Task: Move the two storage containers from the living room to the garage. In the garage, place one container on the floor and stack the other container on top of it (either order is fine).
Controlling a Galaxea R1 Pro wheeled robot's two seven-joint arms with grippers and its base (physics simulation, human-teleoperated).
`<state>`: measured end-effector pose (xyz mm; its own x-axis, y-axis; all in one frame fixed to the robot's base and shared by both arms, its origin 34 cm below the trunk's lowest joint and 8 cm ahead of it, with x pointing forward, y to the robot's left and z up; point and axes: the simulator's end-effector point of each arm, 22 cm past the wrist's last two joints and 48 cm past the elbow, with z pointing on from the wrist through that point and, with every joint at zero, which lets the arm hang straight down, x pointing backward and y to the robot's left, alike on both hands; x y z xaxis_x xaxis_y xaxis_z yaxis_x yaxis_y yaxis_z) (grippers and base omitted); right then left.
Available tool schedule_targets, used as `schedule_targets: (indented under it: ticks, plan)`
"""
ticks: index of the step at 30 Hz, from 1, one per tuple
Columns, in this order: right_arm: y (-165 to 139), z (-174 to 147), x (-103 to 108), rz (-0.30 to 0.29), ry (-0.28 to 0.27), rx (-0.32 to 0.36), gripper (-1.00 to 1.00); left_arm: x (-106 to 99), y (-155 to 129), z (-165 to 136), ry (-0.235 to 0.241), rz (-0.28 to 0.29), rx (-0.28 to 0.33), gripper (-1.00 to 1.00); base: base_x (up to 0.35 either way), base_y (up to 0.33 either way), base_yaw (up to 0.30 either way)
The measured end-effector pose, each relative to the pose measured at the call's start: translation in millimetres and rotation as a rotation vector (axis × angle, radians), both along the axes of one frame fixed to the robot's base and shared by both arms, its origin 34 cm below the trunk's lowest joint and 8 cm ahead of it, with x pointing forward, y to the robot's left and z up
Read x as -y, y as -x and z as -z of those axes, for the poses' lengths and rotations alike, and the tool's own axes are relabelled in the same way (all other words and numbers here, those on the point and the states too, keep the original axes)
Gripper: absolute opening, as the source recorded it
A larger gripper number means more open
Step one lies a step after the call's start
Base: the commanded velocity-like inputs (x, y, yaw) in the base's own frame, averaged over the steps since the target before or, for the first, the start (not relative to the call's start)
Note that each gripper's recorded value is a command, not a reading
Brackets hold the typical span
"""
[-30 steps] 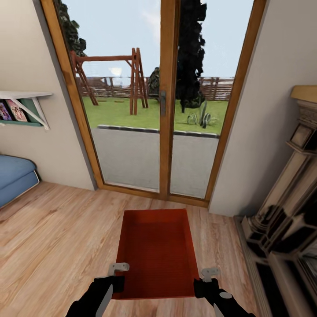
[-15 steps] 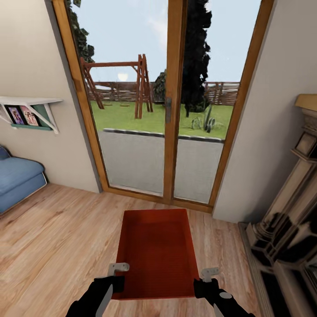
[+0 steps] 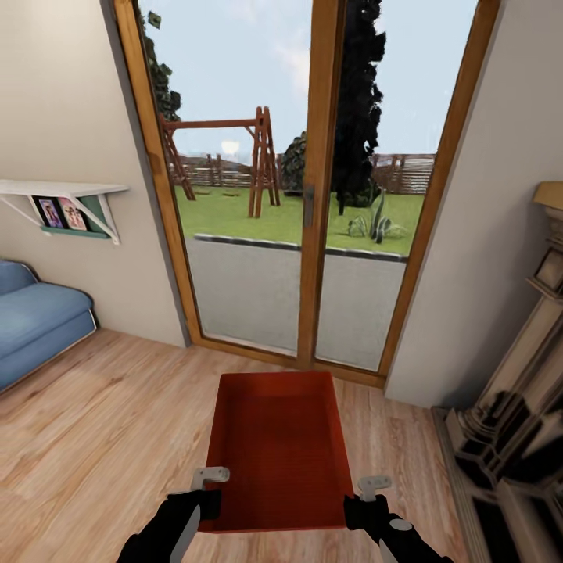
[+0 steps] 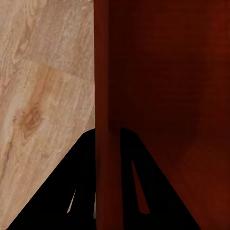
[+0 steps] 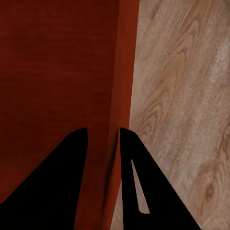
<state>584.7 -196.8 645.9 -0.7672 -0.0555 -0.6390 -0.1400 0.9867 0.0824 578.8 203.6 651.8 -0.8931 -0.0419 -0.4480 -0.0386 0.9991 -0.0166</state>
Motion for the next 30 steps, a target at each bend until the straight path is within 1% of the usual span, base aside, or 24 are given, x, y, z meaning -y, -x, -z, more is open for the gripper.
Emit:
schedule_targets:
  ticks: [30]
  plan:
    - [-6.0,-58.1,-0.5,0.0,-0.001,0.046,-1.0,-0.4,-5.9,-58.0,0.0,0.001,0.046,-1.0,0.0,0.0,0.1]
